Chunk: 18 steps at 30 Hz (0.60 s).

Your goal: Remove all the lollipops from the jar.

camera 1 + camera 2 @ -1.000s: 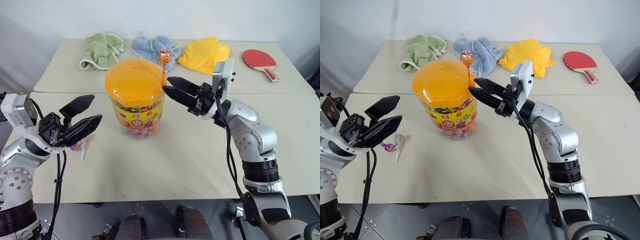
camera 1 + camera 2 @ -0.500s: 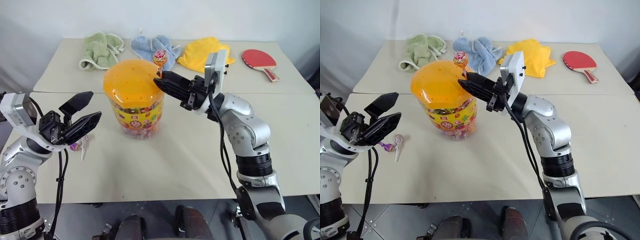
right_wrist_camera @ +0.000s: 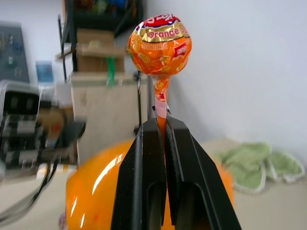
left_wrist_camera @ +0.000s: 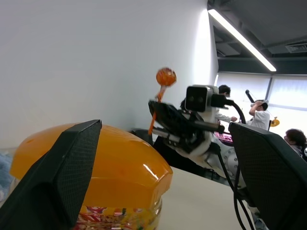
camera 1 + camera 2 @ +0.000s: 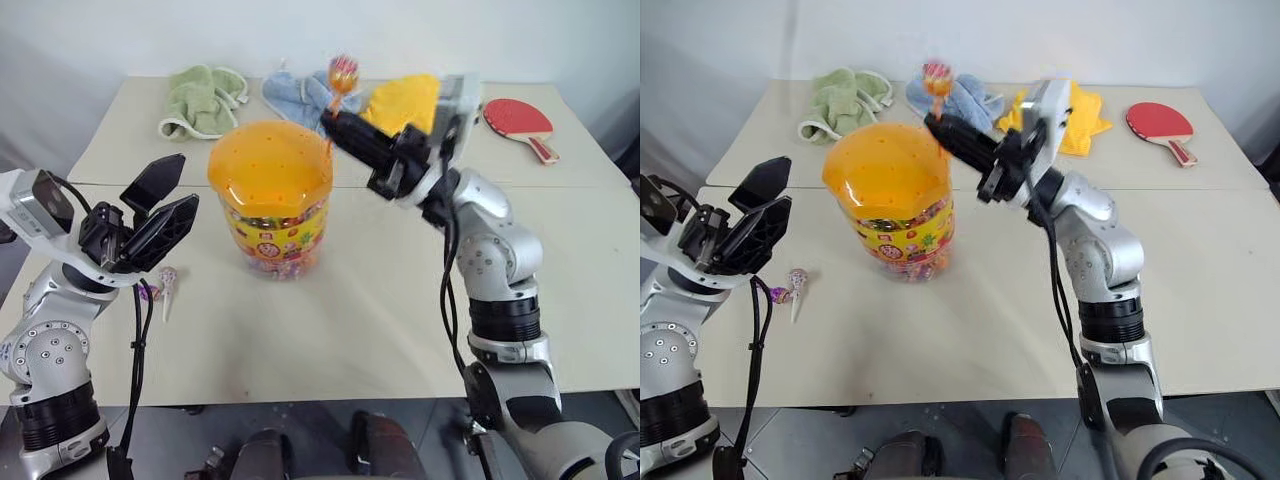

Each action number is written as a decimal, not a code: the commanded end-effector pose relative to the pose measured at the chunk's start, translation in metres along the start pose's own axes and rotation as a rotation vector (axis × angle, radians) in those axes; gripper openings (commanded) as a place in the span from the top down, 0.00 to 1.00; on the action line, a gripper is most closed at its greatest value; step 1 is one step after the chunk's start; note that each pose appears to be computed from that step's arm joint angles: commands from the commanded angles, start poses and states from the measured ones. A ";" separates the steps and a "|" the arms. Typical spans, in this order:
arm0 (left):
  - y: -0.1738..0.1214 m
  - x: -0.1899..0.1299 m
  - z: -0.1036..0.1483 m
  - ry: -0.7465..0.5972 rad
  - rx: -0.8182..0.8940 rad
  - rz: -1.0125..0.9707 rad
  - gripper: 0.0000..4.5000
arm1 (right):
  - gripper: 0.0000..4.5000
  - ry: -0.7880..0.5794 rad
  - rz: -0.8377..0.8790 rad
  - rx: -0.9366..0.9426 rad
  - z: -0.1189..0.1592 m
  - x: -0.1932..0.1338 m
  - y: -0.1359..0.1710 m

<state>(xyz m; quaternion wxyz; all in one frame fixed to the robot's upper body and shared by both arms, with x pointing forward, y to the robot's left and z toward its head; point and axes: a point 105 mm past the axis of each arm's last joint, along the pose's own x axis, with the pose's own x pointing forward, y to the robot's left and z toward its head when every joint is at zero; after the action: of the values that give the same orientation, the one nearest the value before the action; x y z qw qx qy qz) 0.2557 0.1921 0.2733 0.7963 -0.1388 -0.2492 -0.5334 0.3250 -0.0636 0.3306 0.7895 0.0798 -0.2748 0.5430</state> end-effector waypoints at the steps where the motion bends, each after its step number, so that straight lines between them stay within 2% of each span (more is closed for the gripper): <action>1: -0.011 0.004 0.002 0.074 0.041 -0.078 0.00 | 0.99 -0.029 -0.106 -0.052 0.041 -0.030 -0.022; 4: -0.026 0.004 -0.012 0.220 0.032 -0.171 0.00 | 0.99 0.196 -0.207 -0.077 0.035 -0.068 -0.039; 5: -0.031 0.003 -0.019 0.285 0.034 -0.212 0.00 | 0.99 0.373 -0.278 -0.079 0.024 -0.097 -0.047; 6: -0.035 0.002 -0.023 0.325 0.037 -0.237 0.00 | 0.99 0.493 -0.325 -0.073 0.017 -0.117 -0.051; 8: -0.036 -0.009 -0.036 0.429 0.043 -0.274 0.00 | 0.99 0.790 -0.507 -0.064 0.000 -0.182 -0.060; 9: -0.035 -0.013 -0.039 0.453 0.044 -0.279 0.00 | 0.99 0.882 -0.560 -0.068 -0.004 -0.202 -0.060; 11: -0.028 -0.024 -0.042 0.481 0.042 -0.261 0.00 | 0.99 1.162 -0.662 -0.097 -0.024 -0.256 -0.054; 15: -0.024 -0.033 -0.049 0.531 0.040 -0.269 0.00 | 0.99 1.398 -0.723 -0.091 -0.046 -0.303 -0.043; 17: -0.023 -0.033 -0.051 0.539 0.051 -0.272 0.00 | 0.99 1.381 -0.761 -0.135 -0.051 -0.312 -0.046; 18: -0.022 -0.033 -0.052 0.543 0.056 -0.265 0.00 | 0.95 1.362 -0.783 -0.130 -0.052 -0.315 -0.047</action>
<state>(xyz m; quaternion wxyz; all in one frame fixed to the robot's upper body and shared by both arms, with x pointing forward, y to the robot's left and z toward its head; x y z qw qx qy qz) 0.2388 0.1844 0.2075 0.7629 0.0456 -0.0509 -0.6429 0.2992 -0.3100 0.1205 0.9105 -0.2138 0.3160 0.1597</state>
